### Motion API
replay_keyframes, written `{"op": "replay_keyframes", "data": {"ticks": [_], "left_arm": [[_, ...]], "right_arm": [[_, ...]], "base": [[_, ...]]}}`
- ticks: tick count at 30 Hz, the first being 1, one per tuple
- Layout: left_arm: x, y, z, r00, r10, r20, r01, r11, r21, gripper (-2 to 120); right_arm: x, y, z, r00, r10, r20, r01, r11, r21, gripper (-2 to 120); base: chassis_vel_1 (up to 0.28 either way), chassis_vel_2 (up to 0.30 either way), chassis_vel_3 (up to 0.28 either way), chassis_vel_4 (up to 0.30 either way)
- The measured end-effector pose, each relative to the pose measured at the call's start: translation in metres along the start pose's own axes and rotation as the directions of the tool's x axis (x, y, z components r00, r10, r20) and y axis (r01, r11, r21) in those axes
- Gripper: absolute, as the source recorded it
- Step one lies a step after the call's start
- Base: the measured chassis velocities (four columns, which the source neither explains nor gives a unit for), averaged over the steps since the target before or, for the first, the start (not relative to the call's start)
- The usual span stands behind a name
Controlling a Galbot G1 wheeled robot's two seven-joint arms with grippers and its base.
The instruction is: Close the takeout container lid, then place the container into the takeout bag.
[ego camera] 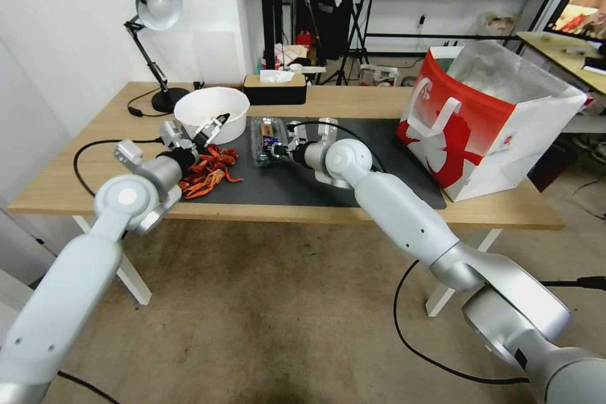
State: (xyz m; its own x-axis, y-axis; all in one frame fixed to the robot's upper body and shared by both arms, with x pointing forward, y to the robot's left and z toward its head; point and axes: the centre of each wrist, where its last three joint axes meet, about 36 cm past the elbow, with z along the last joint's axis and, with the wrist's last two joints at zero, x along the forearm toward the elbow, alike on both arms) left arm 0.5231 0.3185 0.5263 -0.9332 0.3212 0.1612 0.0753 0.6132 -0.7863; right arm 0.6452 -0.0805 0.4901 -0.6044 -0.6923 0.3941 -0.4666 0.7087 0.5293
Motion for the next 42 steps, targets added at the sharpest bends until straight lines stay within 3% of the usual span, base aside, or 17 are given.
{"op": "replay_keyframes", "data": {"ticks": [4, 15, 22, 25, 31, 42], "left_arm": [[-0.023, 0.005, -0.004, 0.999, -0.034, 0.001, 0.034, 0.999, 0.006, 100], [-0.037, 0.010, 0.000, 0.998, -0.064, -0.013, 0.063, 0.997, -0.036, 100], [-0.047, 0.005, -0.001, 0.993, -0.064, -0.096, 0.058, 0.996, -0.061, 100], [-0.054, 0.003, -0.009, 0.985, -0.056, -0.160, 0.045, 0.997, -0.069, 100], [-0.070, 0.001, -0.010, 0.974, -0.065, -0.218, 0.049, 0.996, -0.077, 100], [-0.094, 0.007, -0.003, 0.968, -0.109, -0.224, 0.088, 0.991, -0.101, 100]], "right_arm": [[-0.002, 0.001, 0.001, 1.000, -0.001, -0.004, 0.001, 1.000, 0.009, 0], [-0.004, 0.007, 0.003, 1.000, -0.009, -0.011, 0.009, 1.000, 0.021, 0], [-0.003, 0.008, 0.004, 1.000, -0.010, -0.014, 0.011, 1.000, 0.026, 0], [-0.003, 0.007, 0.005, 1.000, -0.008, -0.016, 0.009, 1.000, 0.028, 0], [-0.002, 0.006, 0.008, 1.000, -0.006, -0.019, 0.007, 1.000, 0.029, 0], [0.001, 0.004, 0.003, 1.000, -0.003, -0.014, 0.003, 0.999, 0.034, 0]], "base": [[0.000, 0.000, 0.000, 0.000], [0.000, 0.000, 0.000, 0.000], [0.000, 0.000, 0.000, 0.000], [0.000, 0.000, 0.000, 0.000], [0.000, 0.000, 0.000, 0.000], [0.000, 0.000, 0.000, 0.000]]}}
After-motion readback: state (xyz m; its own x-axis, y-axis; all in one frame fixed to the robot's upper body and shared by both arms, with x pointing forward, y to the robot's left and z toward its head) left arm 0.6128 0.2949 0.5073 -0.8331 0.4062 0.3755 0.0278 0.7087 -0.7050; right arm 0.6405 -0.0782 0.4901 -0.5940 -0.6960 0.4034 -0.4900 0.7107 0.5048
